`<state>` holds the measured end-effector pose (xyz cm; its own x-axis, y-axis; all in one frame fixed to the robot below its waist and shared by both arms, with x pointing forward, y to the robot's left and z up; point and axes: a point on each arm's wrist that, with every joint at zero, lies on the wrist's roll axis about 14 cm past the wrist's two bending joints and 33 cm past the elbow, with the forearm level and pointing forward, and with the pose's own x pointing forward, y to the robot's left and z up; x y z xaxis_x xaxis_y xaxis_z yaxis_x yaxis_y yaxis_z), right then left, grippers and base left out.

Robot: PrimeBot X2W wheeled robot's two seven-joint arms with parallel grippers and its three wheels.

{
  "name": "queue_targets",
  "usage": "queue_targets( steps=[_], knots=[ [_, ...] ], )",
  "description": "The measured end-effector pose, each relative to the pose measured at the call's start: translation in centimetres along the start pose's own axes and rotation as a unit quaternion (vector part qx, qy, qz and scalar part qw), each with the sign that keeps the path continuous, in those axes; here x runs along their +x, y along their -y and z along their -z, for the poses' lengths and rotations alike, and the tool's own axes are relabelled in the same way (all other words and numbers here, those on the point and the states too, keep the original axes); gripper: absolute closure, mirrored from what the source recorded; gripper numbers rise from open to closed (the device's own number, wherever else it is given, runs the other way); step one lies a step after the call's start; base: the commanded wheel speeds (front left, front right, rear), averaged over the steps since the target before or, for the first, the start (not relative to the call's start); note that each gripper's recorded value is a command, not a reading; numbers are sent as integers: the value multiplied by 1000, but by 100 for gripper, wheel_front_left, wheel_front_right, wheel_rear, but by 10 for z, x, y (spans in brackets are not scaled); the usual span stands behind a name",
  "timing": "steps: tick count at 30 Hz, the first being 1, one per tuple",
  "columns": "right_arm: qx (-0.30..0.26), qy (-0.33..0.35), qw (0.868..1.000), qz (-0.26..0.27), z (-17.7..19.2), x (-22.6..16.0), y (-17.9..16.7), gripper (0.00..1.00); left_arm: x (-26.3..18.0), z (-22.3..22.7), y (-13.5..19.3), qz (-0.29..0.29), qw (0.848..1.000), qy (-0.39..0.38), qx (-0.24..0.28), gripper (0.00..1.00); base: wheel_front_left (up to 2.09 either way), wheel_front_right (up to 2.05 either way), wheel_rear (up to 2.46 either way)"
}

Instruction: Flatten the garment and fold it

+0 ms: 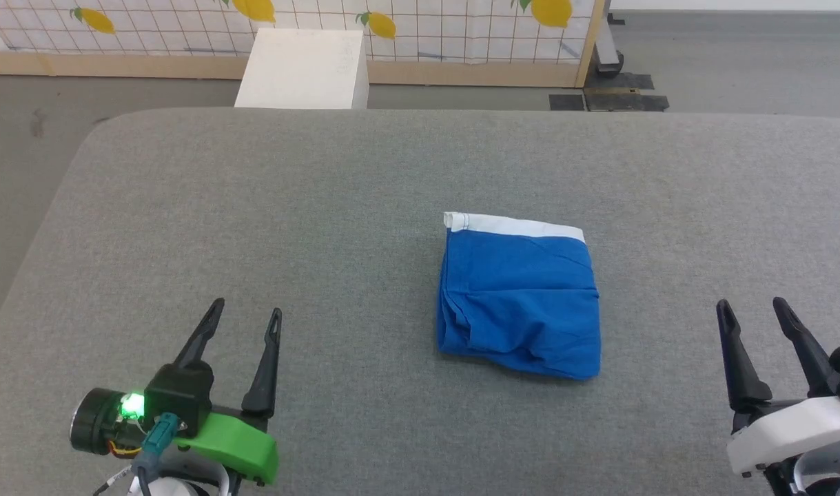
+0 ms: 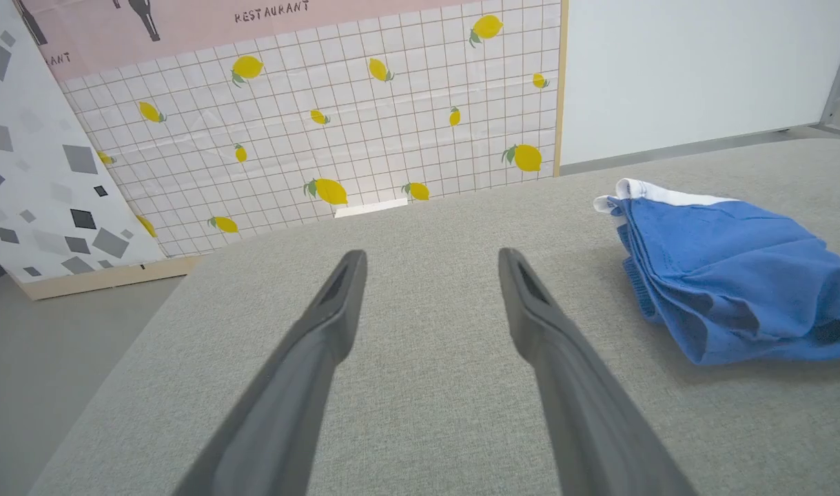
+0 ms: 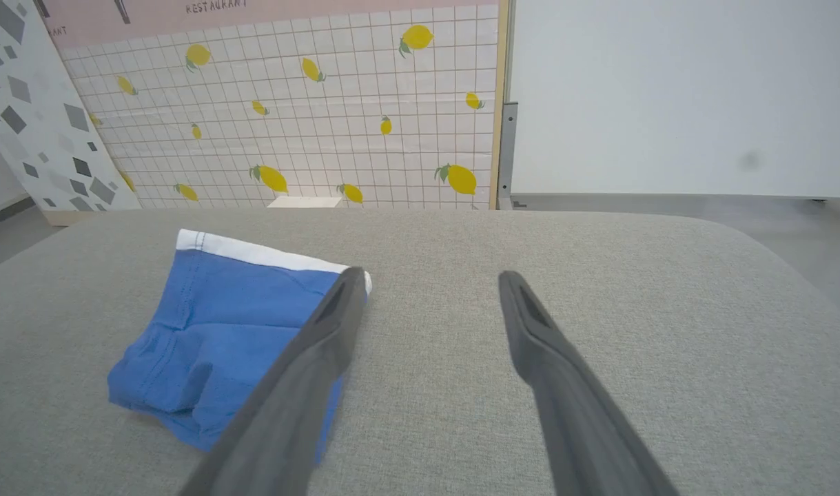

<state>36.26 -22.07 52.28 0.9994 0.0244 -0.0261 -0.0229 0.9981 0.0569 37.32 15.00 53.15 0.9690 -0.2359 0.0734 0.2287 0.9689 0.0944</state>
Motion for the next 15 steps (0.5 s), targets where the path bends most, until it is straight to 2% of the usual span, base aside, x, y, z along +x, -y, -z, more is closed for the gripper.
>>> queue_targets(
  steps=[10,15],
  knots=[
    [-1,-11,1000,-11,0,8,-8,0,-1,6,-2,-4,1000,-7,-2,0,0,0,0],
    [-9,-70,997,-44,13,20,-17,0,1,10,-3,-6,1000,-10,-5,0,0,0,0]
  ],
)
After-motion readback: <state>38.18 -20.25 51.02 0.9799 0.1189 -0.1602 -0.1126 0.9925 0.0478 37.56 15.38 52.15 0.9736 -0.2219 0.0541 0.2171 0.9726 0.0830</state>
